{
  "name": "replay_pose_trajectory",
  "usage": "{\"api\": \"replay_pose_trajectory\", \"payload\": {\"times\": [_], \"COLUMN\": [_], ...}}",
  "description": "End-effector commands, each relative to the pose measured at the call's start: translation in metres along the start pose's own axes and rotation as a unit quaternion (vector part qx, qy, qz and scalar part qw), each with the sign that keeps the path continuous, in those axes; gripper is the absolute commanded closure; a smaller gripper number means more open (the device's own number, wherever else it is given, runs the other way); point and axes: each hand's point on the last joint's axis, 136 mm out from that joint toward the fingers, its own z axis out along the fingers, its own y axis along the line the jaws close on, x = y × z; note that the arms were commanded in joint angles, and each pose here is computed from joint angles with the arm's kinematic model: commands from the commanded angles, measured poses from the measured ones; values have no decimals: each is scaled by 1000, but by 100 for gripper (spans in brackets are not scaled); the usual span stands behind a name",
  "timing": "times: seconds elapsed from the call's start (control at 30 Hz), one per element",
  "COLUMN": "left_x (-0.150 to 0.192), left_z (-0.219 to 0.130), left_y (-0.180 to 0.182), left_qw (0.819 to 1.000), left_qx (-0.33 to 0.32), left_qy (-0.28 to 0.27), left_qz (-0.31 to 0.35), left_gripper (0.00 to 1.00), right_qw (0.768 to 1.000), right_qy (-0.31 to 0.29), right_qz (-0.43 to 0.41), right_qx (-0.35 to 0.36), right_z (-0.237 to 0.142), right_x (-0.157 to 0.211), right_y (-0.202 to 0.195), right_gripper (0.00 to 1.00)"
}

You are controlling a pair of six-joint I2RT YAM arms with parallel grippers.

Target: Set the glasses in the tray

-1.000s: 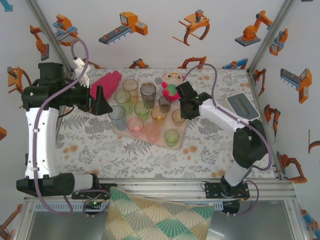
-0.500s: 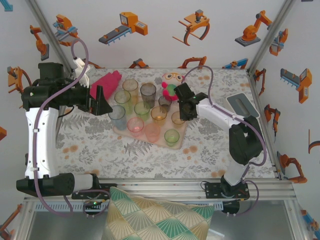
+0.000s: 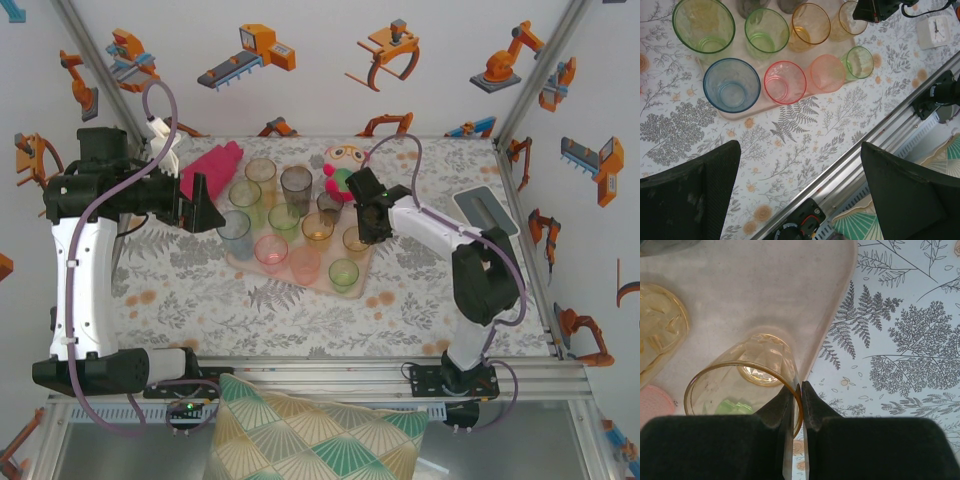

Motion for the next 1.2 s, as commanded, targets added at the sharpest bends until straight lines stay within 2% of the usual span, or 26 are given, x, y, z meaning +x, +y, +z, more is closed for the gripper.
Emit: {"api": "replay_pose_trajectory", "payload": {"times": [0.0,0.17,0.4,0.57,0.9,1.07,1.17], "left_x": [-2,-2,-2,-3,-7,-9,-11], "left_z": [-5,-5,-7,-10,-17,-18,-18], "left_y": [-9,-10,-10,-8,-10,-12,-13], "left_qw": [1000,1000,1000,1000,999,999,999], "left_qx": [11,11,7,-5,-14,-10,-7], "left_qy": [-12,-14,-15,-19,-28,-32,-33], "left_qz": [5,6,9,11,13,13,13], "left_gripper": [3,3,3,3,3,3,3], "right_qw": [1000,1000,1000,999,994,990,988], "right_qy": [-8,-7,-14,-32,-92,-102,-97], "right_qz": [8,8,9,11,47,90,114], "right_qx": [-5,-5,-6,-10,-23,-23,-38], "right_z": [-3,-2,-8,-22,-79,-98,-98], "right_x": [-9,-9,-12,-20,-36,-13,11], "right_y": [7,7,7,6,-6,-21,-23], "right_gripper": [86,83,66,58,57,61,68]}}
